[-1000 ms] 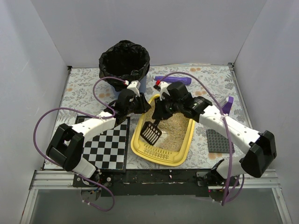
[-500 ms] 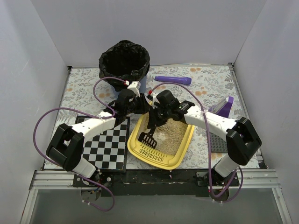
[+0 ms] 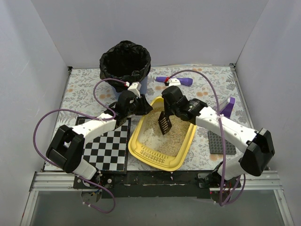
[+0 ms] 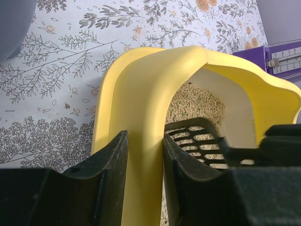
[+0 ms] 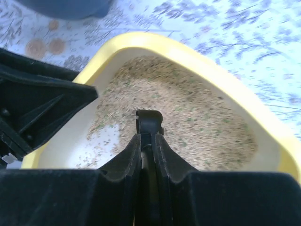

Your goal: Clean the litter box

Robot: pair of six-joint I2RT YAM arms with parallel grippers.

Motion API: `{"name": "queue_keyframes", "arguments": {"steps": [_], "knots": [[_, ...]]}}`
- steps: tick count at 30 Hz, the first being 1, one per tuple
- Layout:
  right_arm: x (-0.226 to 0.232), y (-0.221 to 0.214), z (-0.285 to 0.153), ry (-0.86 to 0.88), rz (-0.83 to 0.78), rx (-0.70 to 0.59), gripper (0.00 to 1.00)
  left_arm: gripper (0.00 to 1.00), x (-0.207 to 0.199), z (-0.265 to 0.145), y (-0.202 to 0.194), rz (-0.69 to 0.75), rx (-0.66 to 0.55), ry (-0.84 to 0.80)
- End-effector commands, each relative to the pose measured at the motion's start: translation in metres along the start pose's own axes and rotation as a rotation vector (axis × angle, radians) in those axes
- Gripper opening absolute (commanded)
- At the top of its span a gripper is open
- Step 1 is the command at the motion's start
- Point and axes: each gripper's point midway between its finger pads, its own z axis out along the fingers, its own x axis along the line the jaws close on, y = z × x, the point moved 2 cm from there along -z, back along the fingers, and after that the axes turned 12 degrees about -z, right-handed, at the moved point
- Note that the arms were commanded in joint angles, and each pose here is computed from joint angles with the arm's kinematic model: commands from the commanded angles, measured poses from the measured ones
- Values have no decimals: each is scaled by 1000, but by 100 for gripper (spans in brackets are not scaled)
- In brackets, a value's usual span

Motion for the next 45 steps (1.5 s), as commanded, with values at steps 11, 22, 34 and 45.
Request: {"name": "queue_keyframes", "arguments": {"steps": [11, 22, 34, 45], "knots": [[-6, 27, -67, 140, -15, -174, 1, 0, -1, -13, -13, -79, 39, 15], [-62, -18, -69, -217, 143, -28, 1, 0, 16, -44, -17, -152, -105, 305], [-52, -45, -74, -365, 177, -27, 1, 0, 39, -63, -23, -358, -291, 443], [-31, -94, -57, -370, 426, -15, 1, 0, 27, -62, -34, -410, -283, 402]]}}
